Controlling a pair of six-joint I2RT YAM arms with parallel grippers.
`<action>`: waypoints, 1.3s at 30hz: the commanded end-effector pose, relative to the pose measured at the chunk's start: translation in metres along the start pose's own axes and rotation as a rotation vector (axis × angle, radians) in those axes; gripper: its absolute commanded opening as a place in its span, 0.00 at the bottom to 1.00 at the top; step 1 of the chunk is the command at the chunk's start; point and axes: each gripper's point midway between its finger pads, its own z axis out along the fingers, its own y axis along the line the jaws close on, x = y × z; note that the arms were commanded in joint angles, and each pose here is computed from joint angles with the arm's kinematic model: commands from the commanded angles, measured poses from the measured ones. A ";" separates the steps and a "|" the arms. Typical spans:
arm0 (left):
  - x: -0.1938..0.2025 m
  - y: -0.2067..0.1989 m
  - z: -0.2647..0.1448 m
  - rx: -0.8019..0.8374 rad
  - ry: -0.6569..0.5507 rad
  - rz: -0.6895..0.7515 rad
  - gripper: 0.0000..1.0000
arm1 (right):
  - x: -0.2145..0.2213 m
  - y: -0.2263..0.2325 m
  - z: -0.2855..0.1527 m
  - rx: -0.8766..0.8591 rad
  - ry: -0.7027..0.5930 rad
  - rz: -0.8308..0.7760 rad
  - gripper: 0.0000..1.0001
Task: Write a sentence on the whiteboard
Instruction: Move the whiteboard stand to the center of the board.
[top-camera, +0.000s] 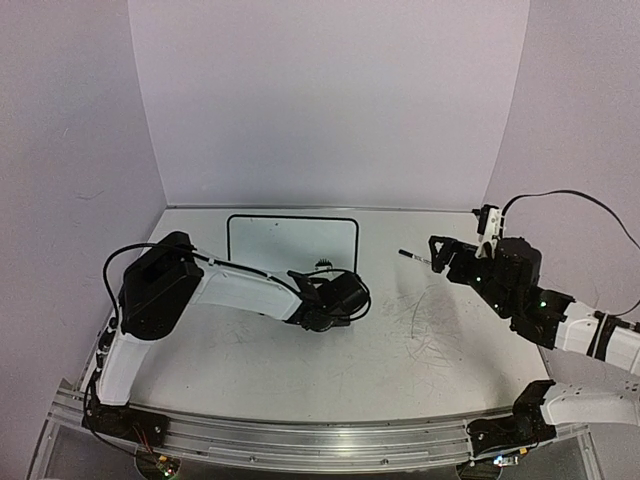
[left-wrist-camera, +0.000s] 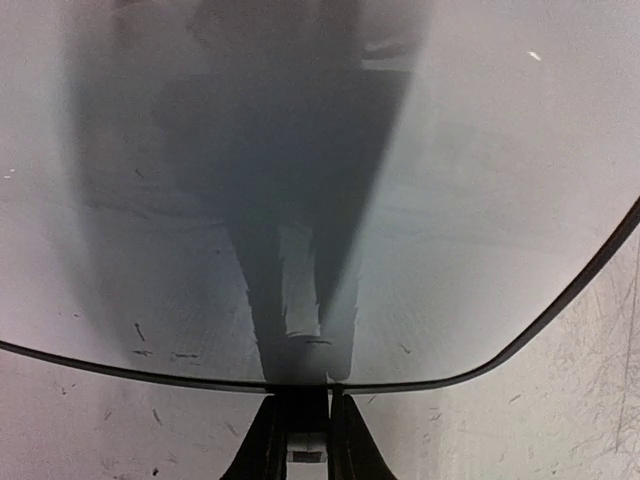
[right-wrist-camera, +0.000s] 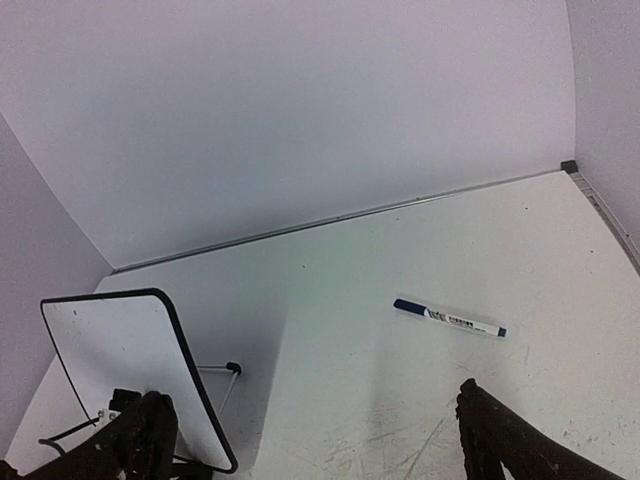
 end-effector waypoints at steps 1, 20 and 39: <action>-0.007 -0.039 0.001 0.072 -0.012 -0.065 0.00 | 0.020 -0.008 0.000 0.022 0.076 -0.036 0.98; -0.102 0.081 -0.161 -0.012 -0.321 0.111 0.76 | 0.165 0.109 0.090 -0.074 0.549 -0.180 0.92; -0.167 0.167 -0.227 -0.021 -0.454 0.023 0.88 | 0.249 0.140 0.129 0.020 0.680 -0.134 0.49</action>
